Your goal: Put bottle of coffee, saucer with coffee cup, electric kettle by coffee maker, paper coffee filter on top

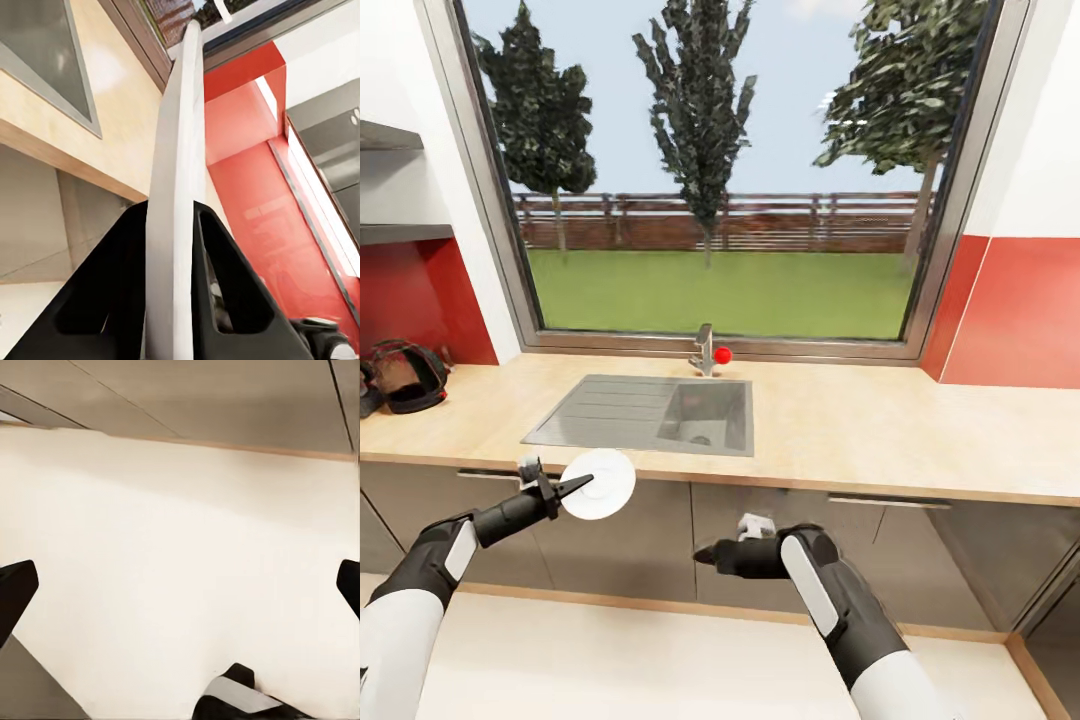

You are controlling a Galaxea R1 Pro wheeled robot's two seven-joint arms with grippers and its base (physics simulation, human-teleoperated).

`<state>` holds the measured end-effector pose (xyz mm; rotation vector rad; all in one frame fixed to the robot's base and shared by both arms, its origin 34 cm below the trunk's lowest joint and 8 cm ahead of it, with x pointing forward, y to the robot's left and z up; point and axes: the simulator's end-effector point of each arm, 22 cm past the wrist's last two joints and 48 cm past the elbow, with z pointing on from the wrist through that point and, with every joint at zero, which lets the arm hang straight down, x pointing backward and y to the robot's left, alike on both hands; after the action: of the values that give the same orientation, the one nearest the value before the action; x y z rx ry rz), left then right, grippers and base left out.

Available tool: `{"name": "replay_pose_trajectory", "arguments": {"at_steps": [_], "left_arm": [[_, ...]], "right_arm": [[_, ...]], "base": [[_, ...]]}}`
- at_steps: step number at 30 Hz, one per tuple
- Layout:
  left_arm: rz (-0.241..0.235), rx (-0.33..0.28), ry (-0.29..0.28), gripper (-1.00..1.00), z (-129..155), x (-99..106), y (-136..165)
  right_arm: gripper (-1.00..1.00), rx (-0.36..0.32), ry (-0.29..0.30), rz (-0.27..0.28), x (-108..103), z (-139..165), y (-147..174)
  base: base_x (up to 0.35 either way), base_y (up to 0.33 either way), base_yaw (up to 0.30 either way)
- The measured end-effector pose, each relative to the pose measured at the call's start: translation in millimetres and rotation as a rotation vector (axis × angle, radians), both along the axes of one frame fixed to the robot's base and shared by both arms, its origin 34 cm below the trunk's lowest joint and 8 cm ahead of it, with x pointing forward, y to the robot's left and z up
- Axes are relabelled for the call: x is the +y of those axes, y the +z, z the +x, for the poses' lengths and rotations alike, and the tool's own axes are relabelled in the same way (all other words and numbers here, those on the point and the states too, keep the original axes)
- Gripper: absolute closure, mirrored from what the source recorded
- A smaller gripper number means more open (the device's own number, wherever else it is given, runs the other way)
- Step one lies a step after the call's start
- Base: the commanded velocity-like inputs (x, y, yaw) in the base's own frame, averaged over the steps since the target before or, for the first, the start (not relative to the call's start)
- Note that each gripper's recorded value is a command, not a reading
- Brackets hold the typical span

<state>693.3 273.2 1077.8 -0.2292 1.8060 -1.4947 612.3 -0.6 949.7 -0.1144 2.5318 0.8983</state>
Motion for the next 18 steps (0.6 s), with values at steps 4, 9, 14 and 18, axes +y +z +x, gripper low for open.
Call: {"name": "replay_pose_trajectory", "arguments": {"at_steps": [4,9,14,18], "left_arm": [[0.001,0.001,-0.002,1.0,-0.4,-1.0,-1.0],[0.002,0.002,-0.004,1.0,-0.7,-1.4,-1.3],[0.002,0.002,-0.006,1.0,-0.9,-2.9,-1.5],[0.002,0.002,-0.008,1.0,-0.9,-4.4,-1.7]], "right_arm": [[-1.0,0.098,0.11,-0.113,7.6,-43.3,-55.3],[-1.0,0.259,0.203,-0.302,-19.4,-110.4,-142.7],[-1.0,0.304,0.158,-0.44,-72.5,-147.1,-211.3],[-1.0,0.319,0.091,-0.582,-128.6,-180.8,-255.6]], "base": [[0.0,0.0,0.0],[0.0,0.0,0.0],[0.0,0.0,0.0],[0.0,0.0,0.0]]}}
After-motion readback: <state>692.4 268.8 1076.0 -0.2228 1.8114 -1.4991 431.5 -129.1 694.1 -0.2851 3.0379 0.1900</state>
